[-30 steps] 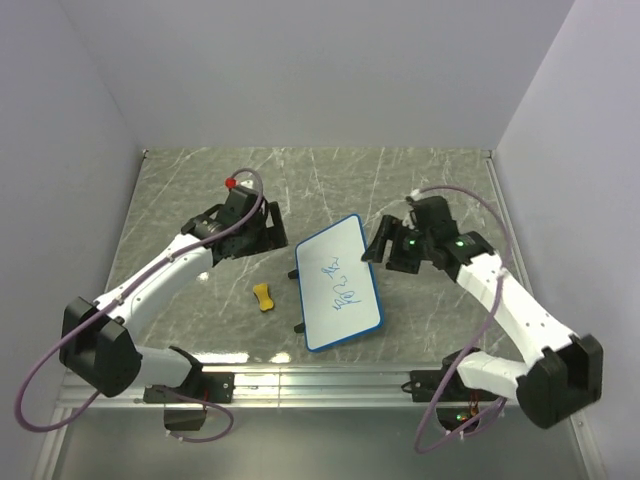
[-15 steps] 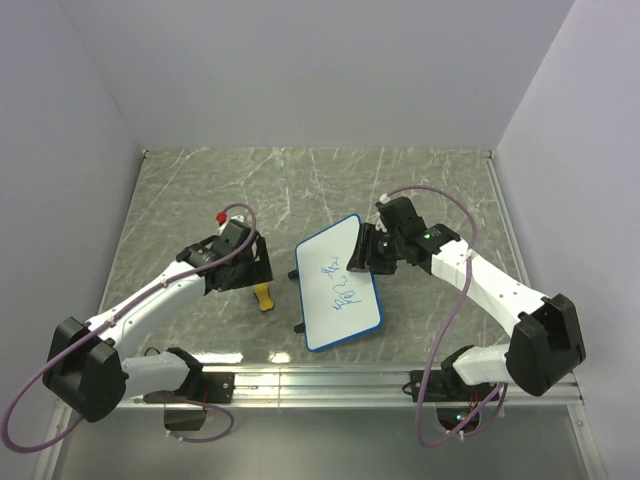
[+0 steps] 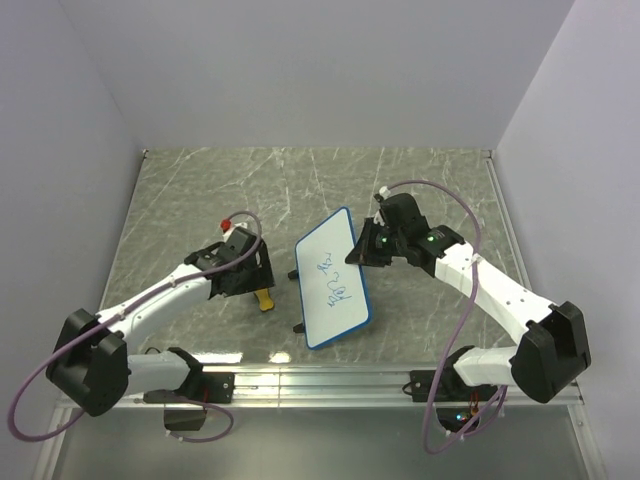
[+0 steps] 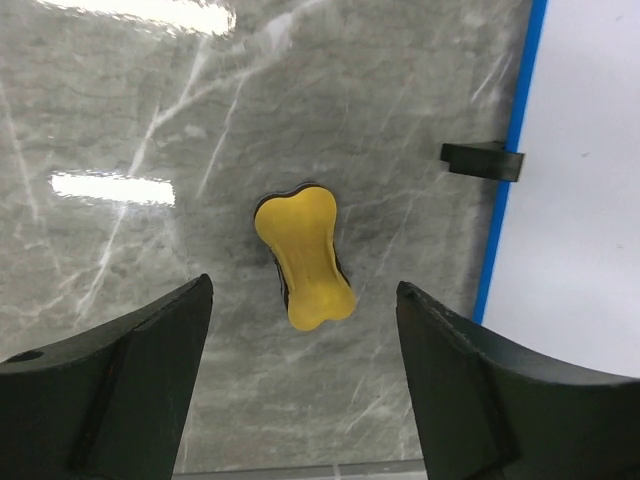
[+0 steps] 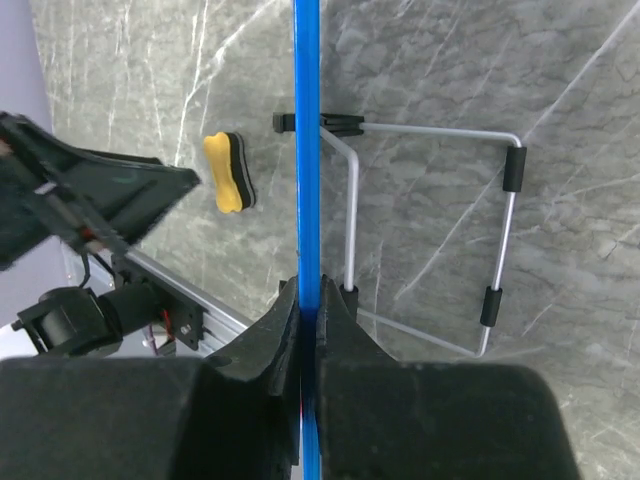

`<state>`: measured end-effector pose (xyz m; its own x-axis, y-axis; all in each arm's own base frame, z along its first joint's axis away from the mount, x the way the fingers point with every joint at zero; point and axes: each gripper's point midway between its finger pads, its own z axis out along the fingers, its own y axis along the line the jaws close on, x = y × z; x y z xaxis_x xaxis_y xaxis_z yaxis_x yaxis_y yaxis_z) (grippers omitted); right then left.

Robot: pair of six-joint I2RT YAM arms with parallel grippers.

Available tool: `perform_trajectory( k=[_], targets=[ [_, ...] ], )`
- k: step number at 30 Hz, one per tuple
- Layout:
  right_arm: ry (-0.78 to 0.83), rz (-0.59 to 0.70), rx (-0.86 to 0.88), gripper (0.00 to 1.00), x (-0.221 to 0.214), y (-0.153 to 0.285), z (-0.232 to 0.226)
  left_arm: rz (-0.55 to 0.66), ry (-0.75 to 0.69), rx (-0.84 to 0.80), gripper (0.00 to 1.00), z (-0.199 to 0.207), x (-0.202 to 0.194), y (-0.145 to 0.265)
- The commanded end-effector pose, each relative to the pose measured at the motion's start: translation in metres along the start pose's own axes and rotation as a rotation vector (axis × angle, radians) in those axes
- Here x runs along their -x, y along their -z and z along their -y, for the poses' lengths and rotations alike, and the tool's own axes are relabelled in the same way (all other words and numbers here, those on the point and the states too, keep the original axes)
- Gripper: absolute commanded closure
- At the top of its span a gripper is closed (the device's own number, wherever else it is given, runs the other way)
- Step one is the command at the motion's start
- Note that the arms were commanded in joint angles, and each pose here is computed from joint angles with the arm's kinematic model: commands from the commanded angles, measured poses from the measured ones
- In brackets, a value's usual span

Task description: Erase the whiteboard

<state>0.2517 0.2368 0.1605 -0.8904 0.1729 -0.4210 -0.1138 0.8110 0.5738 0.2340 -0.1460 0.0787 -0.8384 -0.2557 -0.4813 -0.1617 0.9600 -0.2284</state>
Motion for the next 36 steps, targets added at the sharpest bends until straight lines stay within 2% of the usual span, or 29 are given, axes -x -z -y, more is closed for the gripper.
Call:
perform_trajectory(
  k=[1,5,9,13,22,27,31,36],
  targets=[
    [0.03,-0.003,-0.108,0.99,-0.005,-0.003,0.027,-0.003,-0.006,0.0,0.21,0.004,-0.008,-0.015],
    [0.045,-0.011,-0.129,1.0,-0.008,-0.002,0.032,-0.029,-0.011,0.017,0.26,0.002,-0.021,-0.029],
    [0.055,-0.018,-0.151,1.0,-0.01,-0.001,0.038,-0.042,-0.016,0.05,0.43,0.0,-0.024,-0.038],
    [0.061,-0.028,-0.153,1.0,-0.013,-0.002,0.04,-0.07,-0.024,0.086,0.5,-0.005,-0.033,-0.05],
    [0.094,-0.042,-0.164,1.0,-0.013,-0.002,0.043,-0.073,-0.022,0.14,0.59,-0.007,-0.032,-0.059],
    [0.105,-0.039,-0.165,1.0,-0.013,0.0,0.043,-0.046,-0.011,0.164,0.54,-0.007,-0.024,-0.05],
    [0.104,-0.048,-0.168,1.0,-0.017,-0.002,0.047,-0.039,-0.011,0.202,0.38,-0.013,-0.023,-0.048],
    [0.103,-0.05,-0.163,1.0,-0.02,-0.003,0.048,-0.031,-0.025,0.217,0.41,-0.012,-0.023,-0.046]
  ],
)
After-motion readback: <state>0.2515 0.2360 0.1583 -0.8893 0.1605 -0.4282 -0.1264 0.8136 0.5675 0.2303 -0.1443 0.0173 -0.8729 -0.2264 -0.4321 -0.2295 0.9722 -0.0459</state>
